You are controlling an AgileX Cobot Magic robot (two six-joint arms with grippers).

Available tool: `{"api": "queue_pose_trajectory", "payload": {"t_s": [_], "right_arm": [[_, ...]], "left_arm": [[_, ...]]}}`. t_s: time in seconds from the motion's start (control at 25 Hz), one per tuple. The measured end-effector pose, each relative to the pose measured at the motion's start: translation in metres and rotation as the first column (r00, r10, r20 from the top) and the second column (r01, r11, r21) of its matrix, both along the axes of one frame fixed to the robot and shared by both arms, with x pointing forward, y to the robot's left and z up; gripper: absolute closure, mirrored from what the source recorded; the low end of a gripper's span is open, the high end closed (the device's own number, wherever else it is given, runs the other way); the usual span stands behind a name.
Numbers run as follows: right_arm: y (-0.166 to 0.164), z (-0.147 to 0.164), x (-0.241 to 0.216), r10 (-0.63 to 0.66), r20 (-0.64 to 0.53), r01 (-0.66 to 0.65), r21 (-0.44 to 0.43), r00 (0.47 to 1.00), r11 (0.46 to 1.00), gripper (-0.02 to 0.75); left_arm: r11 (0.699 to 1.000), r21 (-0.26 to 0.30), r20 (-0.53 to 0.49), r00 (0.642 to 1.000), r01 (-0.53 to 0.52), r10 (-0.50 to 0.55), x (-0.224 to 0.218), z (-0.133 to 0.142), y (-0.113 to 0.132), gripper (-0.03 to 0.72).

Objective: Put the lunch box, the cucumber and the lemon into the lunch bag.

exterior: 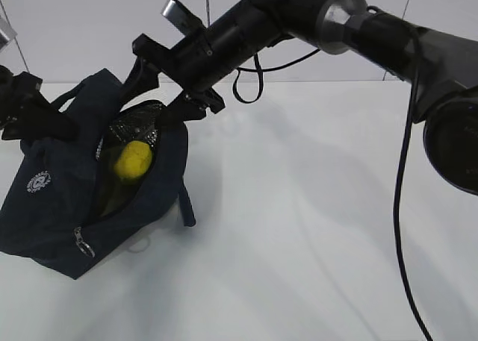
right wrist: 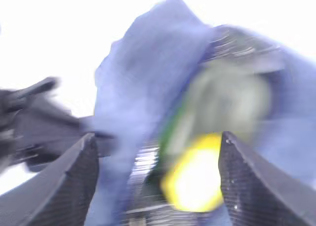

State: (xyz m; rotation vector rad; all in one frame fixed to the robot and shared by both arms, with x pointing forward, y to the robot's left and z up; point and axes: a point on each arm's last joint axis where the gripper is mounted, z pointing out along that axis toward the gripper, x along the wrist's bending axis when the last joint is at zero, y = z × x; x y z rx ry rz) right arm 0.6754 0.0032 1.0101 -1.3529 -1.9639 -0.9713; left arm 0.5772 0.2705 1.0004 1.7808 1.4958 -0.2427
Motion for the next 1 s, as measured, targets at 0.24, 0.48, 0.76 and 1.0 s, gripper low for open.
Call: {"api": "queue_pose_trajectory", "payload": {"t_s": [0.24, 0.48, 0.76, 1.0], "right_arm": [[-0.005, 0.026, 0.005, -0.009, 0.104, 0.008, 0.013, 0.995, 1.0, 0.176], [-0.024, 0.021, 0.017, -0.056, 0.168, 0.08, -0.135, 0.984, 0.988, 0.176], [-0.039, 0.028, 0.021, -0.076, 0.241, 0.138, -0.252, 0.967, 0.958, 0.176], [-0.037, 0.016, 0.017, -0.079, 0.168, 0.12, -0.248, 0.983, 0.961, 0.176]], "left_arm": [[1.0, 0.0, 0.0, 1.0, 0.0, 0.0, 0.0, 0.0, 0.0, 0.697], [1.0, 0.0, 0.0, 1.0, 0.0, 0.0, 0.0, 0.0, 0.0, 0.697], [1.0, 0.001, 0.001, 1.0, -0.002, 0.002, 0.0, 0.0, 0.0, 0.697], [1.0, 0.004, 0.004, 1.0, -0.006, 0.006, 0.001, 0.0, 0.0, 0.697]]}}
